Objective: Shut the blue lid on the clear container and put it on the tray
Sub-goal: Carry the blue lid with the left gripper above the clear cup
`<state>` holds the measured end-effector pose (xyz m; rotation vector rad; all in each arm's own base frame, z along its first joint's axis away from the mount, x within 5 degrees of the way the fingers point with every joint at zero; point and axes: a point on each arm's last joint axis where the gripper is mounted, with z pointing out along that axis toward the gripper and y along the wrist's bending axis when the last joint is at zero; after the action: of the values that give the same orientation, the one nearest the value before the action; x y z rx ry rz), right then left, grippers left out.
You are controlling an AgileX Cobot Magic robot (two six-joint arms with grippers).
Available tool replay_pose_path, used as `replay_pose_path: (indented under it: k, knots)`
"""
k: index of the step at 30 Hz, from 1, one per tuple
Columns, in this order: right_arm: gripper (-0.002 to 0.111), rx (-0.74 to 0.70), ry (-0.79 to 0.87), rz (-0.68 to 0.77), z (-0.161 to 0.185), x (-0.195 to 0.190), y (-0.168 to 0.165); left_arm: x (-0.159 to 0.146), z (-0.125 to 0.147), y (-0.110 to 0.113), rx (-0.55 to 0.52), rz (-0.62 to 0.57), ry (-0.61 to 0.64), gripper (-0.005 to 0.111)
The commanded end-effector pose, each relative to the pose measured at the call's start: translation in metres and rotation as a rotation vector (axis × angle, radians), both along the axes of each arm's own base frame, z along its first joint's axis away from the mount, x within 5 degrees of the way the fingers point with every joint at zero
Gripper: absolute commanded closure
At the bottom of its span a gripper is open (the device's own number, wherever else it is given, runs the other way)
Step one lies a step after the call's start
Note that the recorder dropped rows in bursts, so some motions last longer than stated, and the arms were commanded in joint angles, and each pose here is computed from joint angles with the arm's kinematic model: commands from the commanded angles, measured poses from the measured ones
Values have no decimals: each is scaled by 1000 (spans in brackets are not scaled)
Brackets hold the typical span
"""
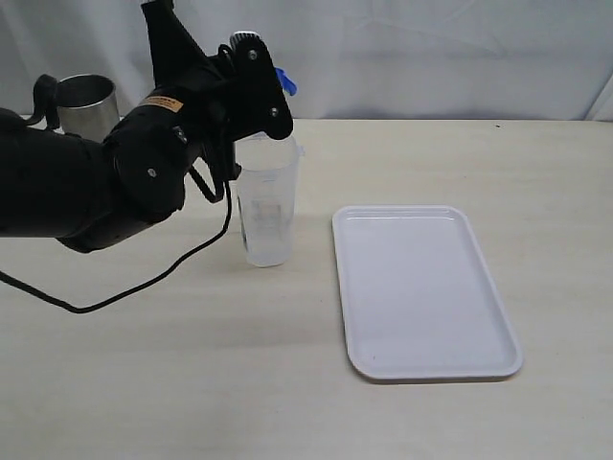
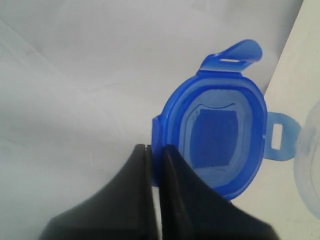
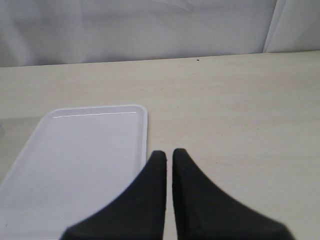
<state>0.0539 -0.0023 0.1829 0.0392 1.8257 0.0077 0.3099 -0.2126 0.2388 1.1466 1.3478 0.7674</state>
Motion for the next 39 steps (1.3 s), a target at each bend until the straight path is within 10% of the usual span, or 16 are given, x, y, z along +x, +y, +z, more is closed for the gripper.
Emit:
replay_pose_path:
  k: [1, 39]
  knots:
    - [104, 7, -3, 1, 0, 0, 0, -1, 3, -1, 5, 15, -13, 107]
    - [104, 7, -3, 1, 0, 0, 0, -22, -8, -10, 147, 31, -24, 107]
